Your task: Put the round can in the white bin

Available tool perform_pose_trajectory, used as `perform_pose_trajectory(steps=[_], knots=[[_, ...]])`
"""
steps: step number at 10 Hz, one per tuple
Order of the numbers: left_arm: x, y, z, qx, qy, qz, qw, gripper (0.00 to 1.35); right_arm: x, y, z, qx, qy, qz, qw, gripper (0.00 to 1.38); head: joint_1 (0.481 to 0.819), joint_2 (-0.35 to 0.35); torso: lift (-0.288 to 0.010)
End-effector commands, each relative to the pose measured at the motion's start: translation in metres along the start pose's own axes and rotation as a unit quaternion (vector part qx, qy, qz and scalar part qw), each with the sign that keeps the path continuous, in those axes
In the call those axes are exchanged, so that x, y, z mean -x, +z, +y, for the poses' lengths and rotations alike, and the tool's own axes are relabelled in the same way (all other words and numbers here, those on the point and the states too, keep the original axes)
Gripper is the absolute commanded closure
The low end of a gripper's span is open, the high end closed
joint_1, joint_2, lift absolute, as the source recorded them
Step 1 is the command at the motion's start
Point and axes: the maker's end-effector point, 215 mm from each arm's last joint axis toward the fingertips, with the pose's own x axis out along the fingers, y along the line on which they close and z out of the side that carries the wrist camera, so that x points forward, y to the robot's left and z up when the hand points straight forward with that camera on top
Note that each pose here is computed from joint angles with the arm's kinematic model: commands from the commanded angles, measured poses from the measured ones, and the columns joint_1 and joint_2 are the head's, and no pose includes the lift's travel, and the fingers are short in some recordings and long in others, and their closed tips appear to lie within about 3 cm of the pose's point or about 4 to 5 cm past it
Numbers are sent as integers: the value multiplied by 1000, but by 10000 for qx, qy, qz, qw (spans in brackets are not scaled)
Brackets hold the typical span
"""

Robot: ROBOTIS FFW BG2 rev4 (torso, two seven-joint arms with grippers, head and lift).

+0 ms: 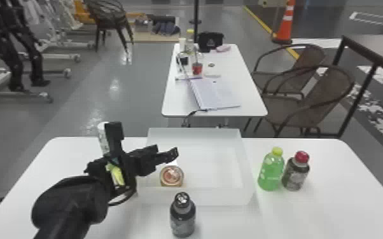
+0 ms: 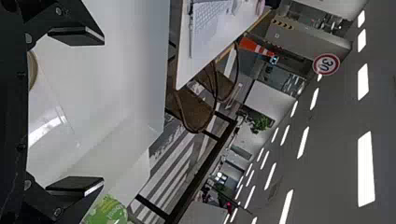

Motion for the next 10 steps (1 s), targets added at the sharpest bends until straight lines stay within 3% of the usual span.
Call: perform_pose_trajectory(steps=[1,4,7,8,10], knots=[[1,3,0,11,-8,-69,10000,183,0,0,1,-20,-13,3,10000,93,549,0,-100],[26,17,9,-144,276,-445,9985,179,0,0,1,-20,-13,-5,10000,93,549,0,-100],[89,18,29,-385,1067,-841,9900,183,1,0,2,-34,-11,-2,10000,93,549,0,-100],[109,9,32,-458,1340,-870,9861,183,1,0,2,-28,1,-2,10000,93,549,0,-100],[160,-5,37,-698,2165,-978,9688,183,1,1,2,-22,-3,-17,10000,93,549,0,-100]])
